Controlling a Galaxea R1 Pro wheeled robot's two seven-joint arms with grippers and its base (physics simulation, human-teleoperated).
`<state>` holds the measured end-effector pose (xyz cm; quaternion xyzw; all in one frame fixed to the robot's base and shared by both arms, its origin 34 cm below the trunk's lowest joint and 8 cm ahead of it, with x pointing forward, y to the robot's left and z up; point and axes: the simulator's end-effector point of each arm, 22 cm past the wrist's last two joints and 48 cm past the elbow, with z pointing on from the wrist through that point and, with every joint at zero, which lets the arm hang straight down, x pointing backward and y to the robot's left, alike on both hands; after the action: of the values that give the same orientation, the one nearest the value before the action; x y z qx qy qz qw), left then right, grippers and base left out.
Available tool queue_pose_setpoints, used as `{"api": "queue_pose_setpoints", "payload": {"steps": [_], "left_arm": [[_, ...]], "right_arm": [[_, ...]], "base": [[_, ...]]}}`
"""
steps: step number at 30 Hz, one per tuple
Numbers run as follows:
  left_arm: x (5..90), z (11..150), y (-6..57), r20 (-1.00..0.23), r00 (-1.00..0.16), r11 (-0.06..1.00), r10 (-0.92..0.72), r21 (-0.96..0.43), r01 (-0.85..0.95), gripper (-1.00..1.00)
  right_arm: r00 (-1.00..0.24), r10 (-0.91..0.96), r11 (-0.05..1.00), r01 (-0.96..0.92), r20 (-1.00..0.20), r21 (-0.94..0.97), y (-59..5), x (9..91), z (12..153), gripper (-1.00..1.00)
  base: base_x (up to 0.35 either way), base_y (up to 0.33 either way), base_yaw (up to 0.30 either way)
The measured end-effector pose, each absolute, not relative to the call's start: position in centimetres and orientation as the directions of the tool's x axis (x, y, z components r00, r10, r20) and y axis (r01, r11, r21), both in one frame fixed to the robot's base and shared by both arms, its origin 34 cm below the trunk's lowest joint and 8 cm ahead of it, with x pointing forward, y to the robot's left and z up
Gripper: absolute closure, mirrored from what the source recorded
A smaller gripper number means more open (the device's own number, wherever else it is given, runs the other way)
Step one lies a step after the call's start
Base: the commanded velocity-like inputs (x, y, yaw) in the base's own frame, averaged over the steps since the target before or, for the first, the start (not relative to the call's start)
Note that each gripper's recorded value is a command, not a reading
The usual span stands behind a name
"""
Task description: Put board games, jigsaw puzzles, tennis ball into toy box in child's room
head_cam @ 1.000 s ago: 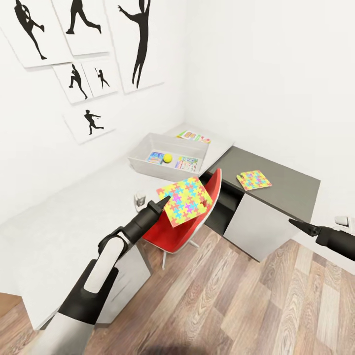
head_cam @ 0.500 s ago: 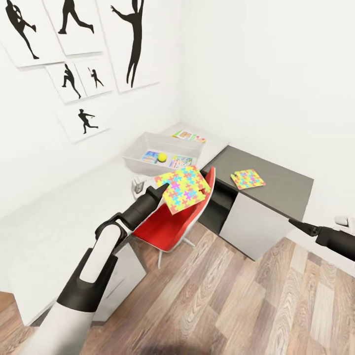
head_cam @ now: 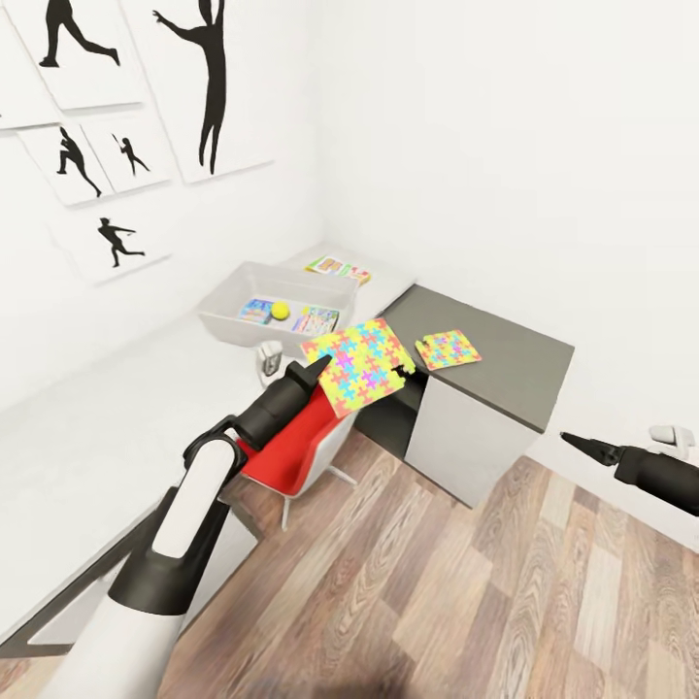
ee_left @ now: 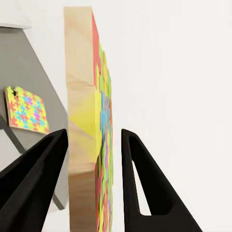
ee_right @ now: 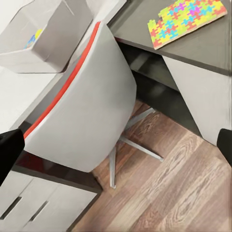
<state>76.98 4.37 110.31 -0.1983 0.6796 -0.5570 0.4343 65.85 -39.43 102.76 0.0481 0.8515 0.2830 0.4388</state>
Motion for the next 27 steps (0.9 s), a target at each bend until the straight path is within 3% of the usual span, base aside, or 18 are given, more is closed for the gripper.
{"api": "queue_pose_setpoints", "payload": {"steps": [9,27], "left_arm": [[77.1,110.3,5.5,-0.372,-0.531,0.306,-0.762,-0.928,0.211,1.0],[79.2,109.0,12.9,-0.345,-0.48,0.332,-0.807,-0.936,0.114,1.0]], "right_arm": [[-0.611,0.328,0.833,-0.172,-0.72,0.526,-39.3,65.9,102.8,-1.0],[-0.614,0.336,0.824,-0.174,-0.714,0.538,-38.6,65.8,102.5,-1.0]], "base": [[0.016,-0.047,0.049],[0.001,-0.002,0.27]]}}
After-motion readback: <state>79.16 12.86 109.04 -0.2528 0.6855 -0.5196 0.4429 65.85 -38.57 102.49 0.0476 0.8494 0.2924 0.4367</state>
